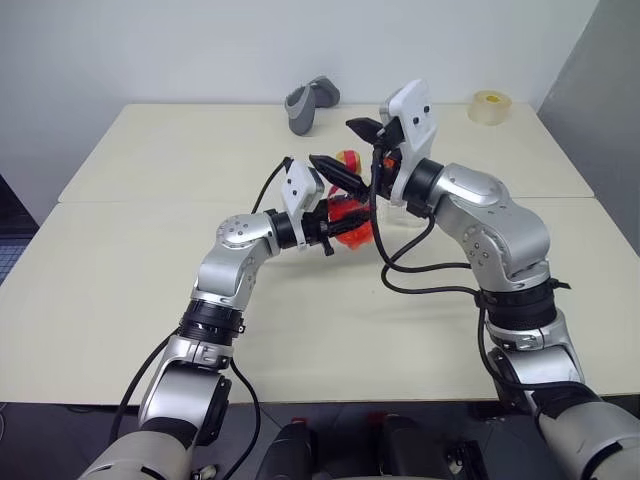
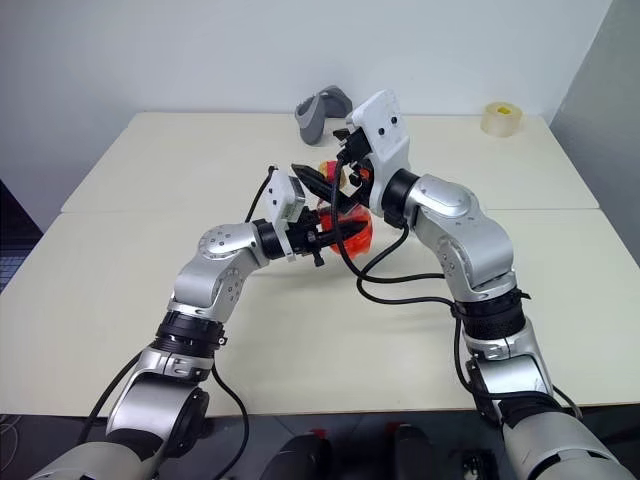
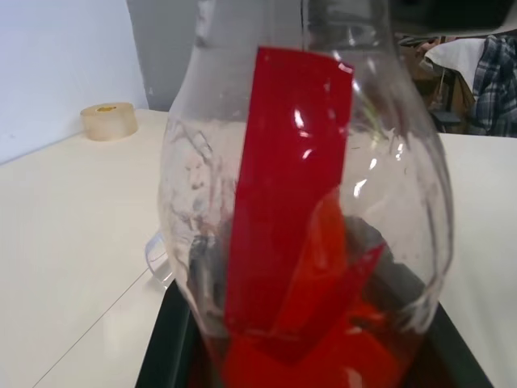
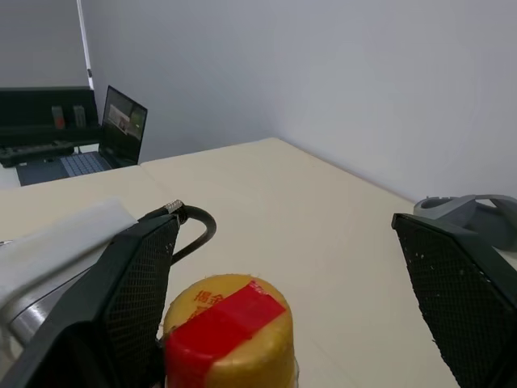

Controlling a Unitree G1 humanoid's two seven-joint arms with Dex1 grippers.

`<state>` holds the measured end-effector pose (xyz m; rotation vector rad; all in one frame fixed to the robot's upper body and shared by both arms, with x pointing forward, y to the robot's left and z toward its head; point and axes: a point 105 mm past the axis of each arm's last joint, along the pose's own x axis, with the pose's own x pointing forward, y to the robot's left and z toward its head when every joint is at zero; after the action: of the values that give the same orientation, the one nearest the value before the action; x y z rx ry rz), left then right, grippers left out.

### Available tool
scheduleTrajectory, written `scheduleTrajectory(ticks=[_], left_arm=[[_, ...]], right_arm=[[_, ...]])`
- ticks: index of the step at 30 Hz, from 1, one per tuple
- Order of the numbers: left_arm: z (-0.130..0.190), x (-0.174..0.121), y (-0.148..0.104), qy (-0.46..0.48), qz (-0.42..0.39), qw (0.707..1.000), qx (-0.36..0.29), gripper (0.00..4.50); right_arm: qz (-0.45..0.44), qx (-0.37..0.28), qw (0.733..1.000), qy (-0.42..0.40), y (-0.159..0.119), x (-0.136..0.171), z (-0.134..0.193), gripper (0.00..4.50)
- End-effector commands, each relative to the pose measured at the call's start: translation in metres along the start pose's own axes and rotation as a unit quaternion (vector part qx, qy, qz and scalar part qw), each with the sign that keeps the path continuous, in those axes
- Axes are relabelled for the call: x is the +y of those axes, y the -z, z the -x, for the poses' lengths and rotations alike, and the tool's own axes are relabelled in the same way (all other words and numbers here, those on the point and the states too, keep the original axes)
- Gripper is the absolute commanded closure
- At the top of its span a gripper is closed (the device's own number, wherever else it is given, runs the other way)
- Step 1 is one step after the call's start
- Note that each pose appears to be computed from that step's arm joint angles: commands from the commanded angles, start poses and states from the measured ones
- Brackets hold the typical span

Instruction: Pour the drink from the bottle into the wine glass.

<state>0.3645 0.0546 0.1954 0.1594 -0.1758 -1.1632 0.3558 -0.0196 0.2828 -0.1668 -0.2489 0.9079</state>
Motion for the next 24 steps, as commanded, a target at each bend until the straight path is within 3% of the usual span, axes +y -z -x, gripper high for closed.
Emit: scheduleTrajectory(ticks=[1, 16, 24], left_arm=[[0.005, 0.002, -0.020, -0.004, -0.032, 0.999, -0.024, 3.24], [0.007, 0.003, -0.020, -0.003, -0.031, 0.999, -0.021, 3.26], [0.003, 0.001, -0.020, 0.005, -0.031, 0.999, -0.024, 3.31]], right_arm=[[0.031, -0.021, 0.999, 0.018, -0.018, -0.010, 0.005, 0.00], [0.039, 0.038, 0.995, 0.089, -0.003, -0.051, 0.066, 0.00], [0.029, 0.052, 0.995, 0.080, 0.002, -0.046, 0.076, 0.00]])
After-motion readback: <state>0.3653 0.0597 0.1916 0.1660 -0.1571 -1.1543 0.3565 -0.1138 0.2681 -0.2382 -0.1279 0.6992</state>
